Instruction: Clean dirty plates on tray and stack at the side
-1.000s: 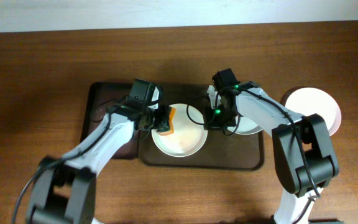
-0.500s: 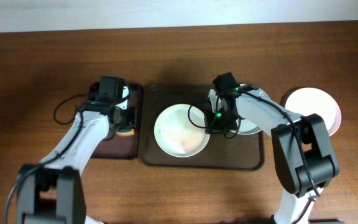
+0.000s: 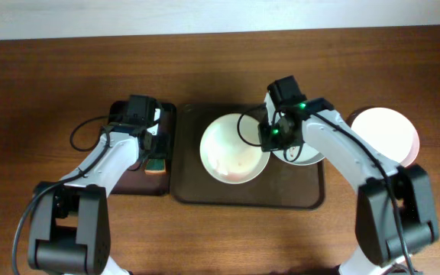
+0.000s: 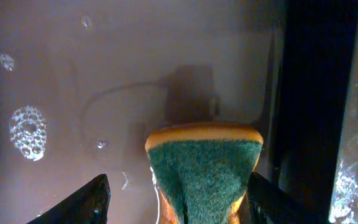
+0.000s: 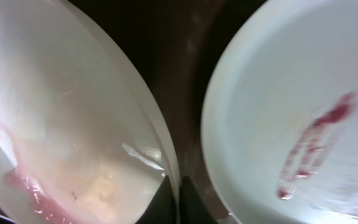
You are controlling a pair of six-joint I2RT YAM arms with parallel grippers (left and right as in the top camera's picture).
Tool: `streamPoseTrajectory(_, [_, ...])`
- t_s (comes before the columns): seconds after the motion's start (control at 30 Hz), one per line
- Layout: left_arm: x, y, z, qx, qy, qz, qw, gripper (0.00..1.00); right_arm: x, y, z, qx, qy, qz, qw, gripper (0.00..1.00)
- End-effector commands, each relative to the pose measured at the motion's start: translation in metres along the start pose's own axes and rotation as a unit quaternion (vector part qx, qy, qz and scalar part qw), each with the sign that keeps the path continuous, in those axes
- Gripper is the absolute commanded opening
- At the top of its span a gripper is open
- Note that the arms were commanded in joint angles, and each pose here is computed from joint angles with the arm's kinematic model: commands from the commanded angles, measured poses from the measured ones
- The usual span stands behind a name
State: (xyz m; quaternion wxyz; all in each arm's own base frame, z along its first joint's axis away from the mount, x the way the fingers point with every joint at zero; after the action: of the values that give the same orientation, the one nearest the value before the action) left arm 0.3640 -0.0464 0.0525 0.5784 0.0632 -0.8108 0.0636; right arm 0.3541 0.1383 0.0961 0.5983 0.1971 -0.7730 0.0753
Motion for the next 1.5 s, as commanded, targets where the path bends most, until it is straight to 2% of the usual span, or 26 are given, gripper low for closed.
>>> streamPoseTrajectory(0.0, [-0.016, -0.006, 0.009, -0.004, 0.029, 0.022, 0.999, 0.68, 0.034, -0.020, -0.015, 0.053, -0.042, 0.120, 0.990, 0.04])
streamPoseTrajectory(0.1, [-0.024, -0.012, 0.012, -0.003, 0.040, 0.039, 0.998, 0.59, 0.049, -0.027, -0.020, 0.079, -0.049, 0.226, 0.970, 0.04])
streamPoseTrajectory(0.2, [-0.024, -0.014, 0.014, -0.003, 0.043, 0.048, 0.998, 0.55, 0.053, -0.016, -0.025, 0.098, -0.061, 0.254, 0.960, 0.04])
streamPoseTrajectory(0.23, [-0.024, -0.014, 0.013, -0.003, 0.041, 0.049, 0.998, 0.41, 0.055, -0.011, -0.028, 0.106, -0.069, 0.269, 0.955, 0.04])
streamPoseTrajectory(0.3, [-0.025, -0.015, 0.008, -0.003, 0.030, 0.049, 0.998, 0.00, 0.062, -0.005, -0.031, 0.114, -0.079, 0.292, 0.946, 0.04])
streamPoseTrajectory(0.43, [-0.013, -0.011, -0.015, 0.008, 0.005, 0.046, 0.999, 0.00, 0.089, -0.005, -0.038, 0.103, -0.121, 0.303, 0.940, 0.04])
streamPoseTrajectory(0.47, [-0.009, -0.009, -0.018, 0.011, 0.004, 0.045, 0.999, 0.08, 0.098, -0.004, -0.040, 0.099, -0.135, 0.304, 0.938, 0.04])
streamPoseTrajectory(0.5, [-0.008, -0.007, -0.015, 0.012, 0.014, 0.042, 0.999, 0.44, 0.104, -0.004, -0.040, 0.097, -0.142, 0.304, 0.937, 0.04])
streamPoseTrajectory(0.53, [-0.008, -0.006, -0.010, 0.012, 0.026, 0.040, 0.999, 0.54, 0.108, -0.004, -0.040, 0.097, -0.146, 0.304, 0.937, 0.04])
streamPoseTrajectory(0.67, [-0.006, 0.004, 0.023, 0.009, 0.100, 0.016, 0.995, 0.60, 0.113, -0.002, -0.039, 0.097, -0.152, 0.305, 0.935, 0.04])
streamPoseTrajectory(0.77, [-0.006, 0.005, 0.027, 0.009, 0.107, 0.014, 0.994, 0.59, 0.117, 0.007, -0.040, 0.110, -0.156, 0.330, 0.925, 0.04])
streamPoseTrajectory(0.8, [-0.006, 0.005, 0.026, 0.009, 0.104, 0.015, 0.994, 0.50, 0.117, 0.012, -0.040, 0.115, -0.157, 0.330, 0.924, 0.04])
streamPoseTrajectory(0.83, [-0.007, 0.005, 0.026, 0.009, 0.103, 0.015, 0.995, 0.37, 0.116, 0.017, -0.040, 0.121, -0.159, 0.328, 0.923, 0.04])
streamPoseTrajectory(0.87, [-0.007, 0.005, 0.026, 0.009, 0.102, 0.015, 0.995, 0.10, 0.116, 0.019, -0.039, 0.124, -0.160, 0.327, 0.923, 0.04])
streamPoseTrajectory(0.9, [-0.007, 0.005, 0.026, 0.009, 0.103, 0.015, 0.995, 0.00, 0.116, 0.020, -0.039, 0.125, -0.159, 0.326, 0.923, 0.04])
streamPoseTrajectory(1.03, [-0.007, 0.006, 0.025, 0.009, 0.102, 0.013, 0.995, 0.00, 0.125, 0.007, -0.035, 0.118, -0.148, 0.381, 0.905, 0.04])
streamPoseTrajectory(1.1, [-0.006, 0.005, 0.024, 0.009, 0.101, 0.014, 0.995, 0.25, 0.127, 0.005, -0.035, 0.116, -0.147, 0.389, 0.902, 0.04])
streamPoseTrajectory(1.13, [-0.004, 0.005, 0.022, 0.009, 0.100, 0.014, 0.995, 0.30, 0.127, 0.005, -0.035, 0.117, -0.147, 0.389, 0.902, 0.04])
streamPoseTrajectory(1.3, [0.028, -0.001, -0.003, 0.011, 0.055, 0.029, 0.998, 0.51, 0.127, 0.006, -0.035, 0.112, -0.151, 0.390, 0.901, 0.04])
streamPoseTrajectory(1.4, [0.042, -0.002, -0.008, 0.011, 0.036, 0.037, 0.999, 0.69, 0.136, 0.001, -0.041, 0.097, -0.169, 0.414, 0.889, 0.04])
streamPoseTrajectory(1.47, [0.043, -0.001, -0.005, 0.011, 0.041, 0.035, 0.998, 0.74, 0.137, 0.002, -0.043, 0.094, -0.176, 0.414, 0.888, 0.04])
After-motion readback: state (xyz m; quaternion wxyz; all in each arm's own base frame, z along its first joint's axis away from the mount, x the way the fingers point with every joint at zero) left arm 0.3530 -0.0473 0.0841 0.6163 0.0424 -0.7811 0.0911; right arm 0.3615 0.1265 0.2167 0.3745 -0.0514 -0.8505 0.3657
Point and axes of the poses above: each gripper's point midway between its finger pads, its own x axis back along the fingers, its own y axis along the line the jaws close on, z = x × y, the point moved 3 cm from there along x, back along the fingers, and after that the axes turned 14 degrees about x, right-handed, at the moved point
